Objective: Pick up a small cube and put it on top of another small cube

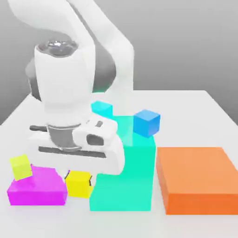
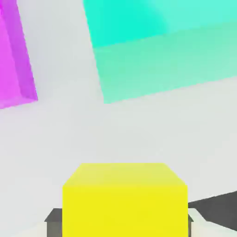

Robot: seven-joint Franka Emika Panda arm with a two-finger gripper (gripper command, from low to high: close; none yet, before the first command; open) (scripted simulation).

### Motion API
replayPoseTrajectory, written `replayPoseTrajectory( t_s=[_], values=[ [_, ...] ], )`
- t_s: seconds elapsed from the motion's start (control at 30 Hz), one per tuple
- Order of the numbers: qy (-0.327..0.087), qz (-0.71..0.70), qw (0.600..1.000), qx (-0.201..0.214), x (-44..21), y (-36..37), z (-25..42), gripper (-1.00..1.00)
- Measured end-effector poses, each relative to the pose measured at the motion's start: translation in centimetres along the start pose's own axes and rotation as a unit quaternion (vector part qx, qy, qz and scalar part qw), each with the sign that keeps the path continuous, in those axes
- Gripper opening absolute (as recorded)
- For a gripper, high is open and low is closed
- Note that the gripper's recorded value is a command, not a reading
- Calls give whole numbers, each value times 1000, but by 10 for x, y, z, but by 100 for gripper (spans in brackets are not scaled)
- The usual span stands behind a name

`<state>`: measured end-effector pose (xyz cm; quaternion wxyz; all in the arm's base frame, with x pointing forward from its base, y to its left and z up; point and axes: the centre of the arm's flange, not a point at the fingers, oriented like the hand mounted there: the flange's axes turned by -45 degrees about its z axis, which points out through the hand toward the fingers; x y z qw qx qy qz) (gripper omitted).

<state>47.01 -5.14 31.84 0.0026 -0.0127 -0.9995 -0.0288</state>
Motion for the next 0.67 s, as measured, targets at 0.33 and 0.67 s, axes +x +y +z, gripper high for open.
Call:
replayPoseTrajectory(
  t_s=[0.33, 0.67],
  values=[
    [6, -320, 947, 14, 91, 107, -110, -100],
    [8, -412, 911, 30, 128, 123, -77, 100]
  ],
)
